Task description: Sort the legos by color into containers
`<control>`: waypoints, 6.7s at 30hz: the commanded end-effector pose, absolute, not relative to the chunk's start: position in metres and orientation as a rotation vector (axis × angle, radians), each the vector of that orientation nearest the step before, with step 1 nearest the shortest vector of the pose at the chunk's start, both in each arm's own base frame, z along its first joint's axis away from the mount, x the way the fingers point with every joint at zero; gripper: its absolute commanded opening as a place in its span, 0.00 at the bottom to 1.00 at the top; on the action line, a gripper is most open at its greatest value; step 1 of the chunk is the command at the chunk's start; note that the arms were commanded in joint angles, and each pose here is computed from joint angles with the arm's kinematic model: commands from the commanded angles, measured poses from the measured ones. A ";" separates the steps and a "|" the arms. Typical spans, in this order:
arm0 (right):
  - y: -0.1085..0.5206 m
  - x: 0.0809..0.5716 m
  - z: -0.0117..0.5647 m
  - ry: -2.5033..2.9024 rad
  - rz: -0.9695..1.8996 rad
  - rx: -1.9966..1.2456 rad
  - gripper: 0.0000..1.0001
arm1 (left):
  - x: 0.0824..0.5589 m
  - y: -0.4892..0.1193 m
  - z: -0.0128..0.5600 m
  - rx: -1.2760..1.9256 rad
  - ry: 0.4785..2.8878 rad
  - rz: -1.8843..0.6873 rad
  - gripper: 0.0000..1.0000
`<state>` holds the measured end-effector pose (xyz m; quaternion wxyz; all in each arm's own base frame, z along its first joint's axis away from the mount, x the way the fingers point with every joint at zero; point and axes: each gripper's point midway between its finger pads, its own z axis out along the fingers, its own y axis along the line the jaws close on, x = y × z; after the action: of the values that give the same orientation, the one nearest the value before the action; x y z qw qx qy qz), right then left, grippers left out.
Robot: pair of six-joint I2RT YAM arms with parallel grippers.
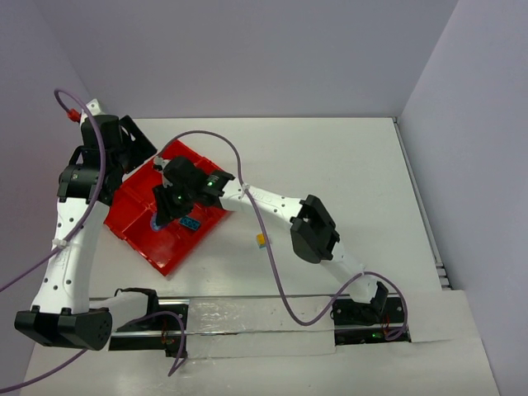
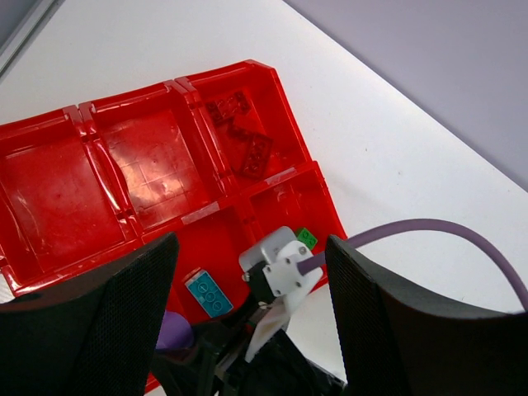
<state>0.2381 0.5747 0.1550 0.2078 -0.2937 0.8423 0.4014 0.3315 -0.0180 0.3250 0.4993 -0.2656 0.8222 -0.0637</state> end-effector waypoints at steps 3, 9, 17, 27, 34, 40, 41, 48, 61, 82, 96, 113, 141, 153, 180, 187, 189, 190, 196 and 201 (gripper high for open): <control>0.591 0.231 0.168 2.302 1.166 -0.837 0.53 | 0.333 -0.018 0.333 -0.646 1.951 -0.184 0.79; 0.590 0.234 0.194 2.249 1.176 -0.823 0.84 | 0.332 -0.017 0.335 -0.648 1.946 -0.183 0.79; 0.532 0.259 0.245 2.178 1.039 -0.673 0.81 | 0.333 -0.019 0.338 -0.637 1.946 -0.195 0.79; 0.324 0.270 0.218 2.255 0.702 -0.245 0.81 | 0.338 -0.028 0.327 -0.612 1.981 -0.227 0.79; 0.262 0.228 0.115 2.493 0.528 -0.139 0.82 | 0.344 -0.038 0.318 -0.587 2.015 -0.272 0.79; 0.275 0.224 0.104 2.493 0.504 -0.233 0.86 | 0.345 -0.041 0.308 -0.565 2.050 -0.274 0.79; 0.280 0.224 0.103 2.492 0.489 -0.266 0.87 | 0.345 -0.042 0.306 -0.562 2.058 -0.276 0.79; 0.303 0.232 0.092 2.502 0.462 -0.354 0.85 | 0.345 -0.042 0.300 -0.556 2.077 -0.264 0.79; 0.323 0.243 0.078 2.516 0.456 -0.404 0.76 | 0.344 -0.041 0.293 -0.546 2.093 -0.255 0.80; 0.318 0.241 0.061 2.553 0.384 -0.420 0.67 | 0.345 -0.040 0.288 -0.552 2.098 -0.241 0.81; 0.316 0.235 0.060 2.554 0.363 -0.428 0.71 | 0.343 -0.038 0.289 -0.550 2.096 -0.229 0.82; 0.319 0.227 0.067 2.542 0.385 -0.472 0.66 | 0.346 -0.043 0.283 -0.540 2.109 -0.254 0.82; 0.312 0.225 0.048 2.552 0.271 -0.513 0.63 | 0.343 -0.048 0.281 -0.523 2.112 -0.288 0.82; 0.307 0.226 0.045 2.543 0.204 -0.515 0.53 | 0.346 -0.049 0.278 -0.518 2.118 -0.289 0.82; 0.332 0.238 0.142 2.468 0.611 -0.492 0.00 | 0.323 -0.128 0.282 0.003 2.185 -0.620 0.82; 0.316 0.251 0.212 2.413 1.078 -0.366 0.00 | 0.280 -0.206 0.272 0.449 2.202 -0.732 0.81; 0.313 0.249 0.225 2.398 1.167 -0.369 0.00 | 0.270 -0.219 0.272 0.535 2.179 -0.780 0.80; 0.313 0.247 0.231 2.393 1.213 -0.376 0.00 | 0.263 -0.226 0.273 0.585 2.162 -0.811 0.80; 0.316 0.236 0.249 2.358 1.411 -0.402 0.00 | 0.232 -0.254 0.270 0.793 2.113 -0.917 0.79; 0.318 0.233 0.262 2.331 1.518 -0.402 0.00 | 0.222 -0.265 0.257 0.867 2.129 -0.904 0.79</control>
<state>0.2418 0.3122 0.2174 0.1601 -0.1177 0.8624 0.4655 0.2274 -0.2509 0.2588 0.3255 0.2903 0.8347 -0.3363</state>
